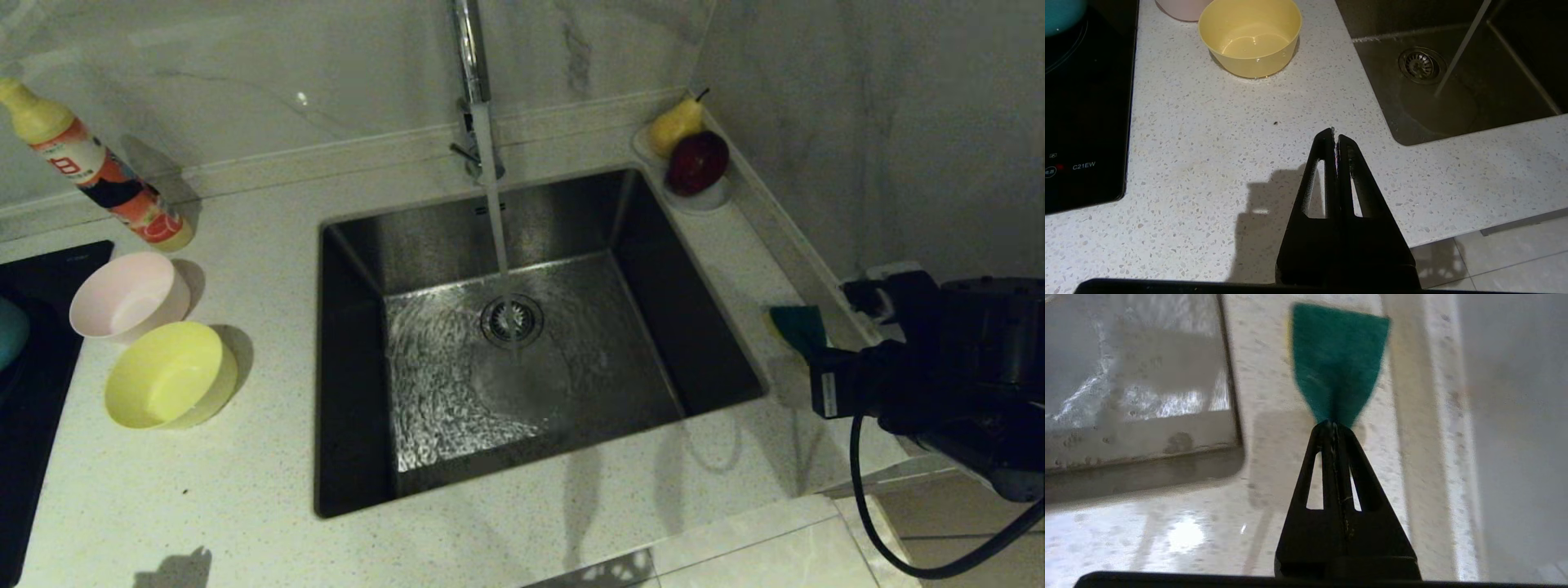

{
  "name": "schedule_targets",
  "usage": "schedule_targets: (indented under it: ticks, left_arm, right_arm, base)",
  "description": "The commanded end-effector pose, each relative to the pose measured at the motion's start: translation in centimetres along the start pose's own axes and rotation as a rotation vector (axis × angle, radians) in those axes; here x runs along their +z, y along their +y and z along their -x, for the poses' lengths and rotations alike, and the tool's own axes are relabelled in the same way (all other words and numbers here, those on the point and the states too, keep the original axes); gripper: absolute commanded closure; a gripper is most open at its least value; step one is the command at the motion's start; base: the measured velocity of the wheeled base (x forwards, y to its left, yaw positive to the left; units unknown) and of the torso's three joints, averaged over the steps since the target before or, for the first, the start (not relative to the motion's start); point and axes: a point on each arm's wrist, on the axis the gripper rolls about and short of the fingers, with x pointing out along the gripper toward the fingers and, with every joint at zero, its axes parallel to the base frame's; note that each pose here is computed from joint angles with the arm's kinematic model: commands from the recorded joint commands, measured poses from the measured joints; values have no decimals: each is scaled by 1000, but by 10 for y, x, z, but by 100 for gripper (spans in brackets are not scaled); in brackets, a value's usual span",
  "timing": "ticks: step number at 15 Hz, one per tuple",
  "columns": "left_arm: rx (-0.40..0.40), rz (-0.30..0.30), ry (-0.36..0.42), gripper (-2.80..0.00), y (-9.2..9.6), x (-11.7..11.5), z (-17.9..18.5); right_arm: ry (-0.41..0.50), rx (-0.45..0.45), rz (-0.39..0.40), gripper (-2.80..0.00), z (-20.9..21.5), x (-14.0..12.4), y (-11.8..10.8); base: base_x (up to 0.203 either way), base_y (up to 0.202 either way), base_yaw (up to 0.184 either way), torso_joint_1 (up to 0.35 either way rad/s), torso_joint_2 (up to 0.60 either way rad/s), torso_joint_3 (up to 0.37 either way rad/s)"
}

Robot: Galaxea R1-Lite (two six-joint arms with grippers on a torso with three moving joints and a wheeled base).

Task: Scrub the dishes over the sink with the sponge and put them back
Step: Put down the sponge

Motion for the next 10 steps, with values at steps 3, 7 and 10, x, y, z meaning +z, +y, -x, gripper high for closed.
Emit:
schedule_targets:
  ticks: [3, 7, 10]
  left_arm:
    - [0, 0, 38, 0, 0, -11, -2]
    - [0, 0, 37, 0, 0, -11, -2]
    - [0, 0, 37, 0, 0, -11, -2]
  right_arm:
    - [26, -44, 6, 0, -10, -6, -9]
    - [33, -45, 19, 0, -14, -8, -8]
    - [51, -42, 54, 0, -13, -15, -8]
  base:
    - [0, 0, 0, 0, 0, 0]
    - [0, 0, 0, 0, 0, 0]
    - [0, 0, 0, 0, 0, 0]
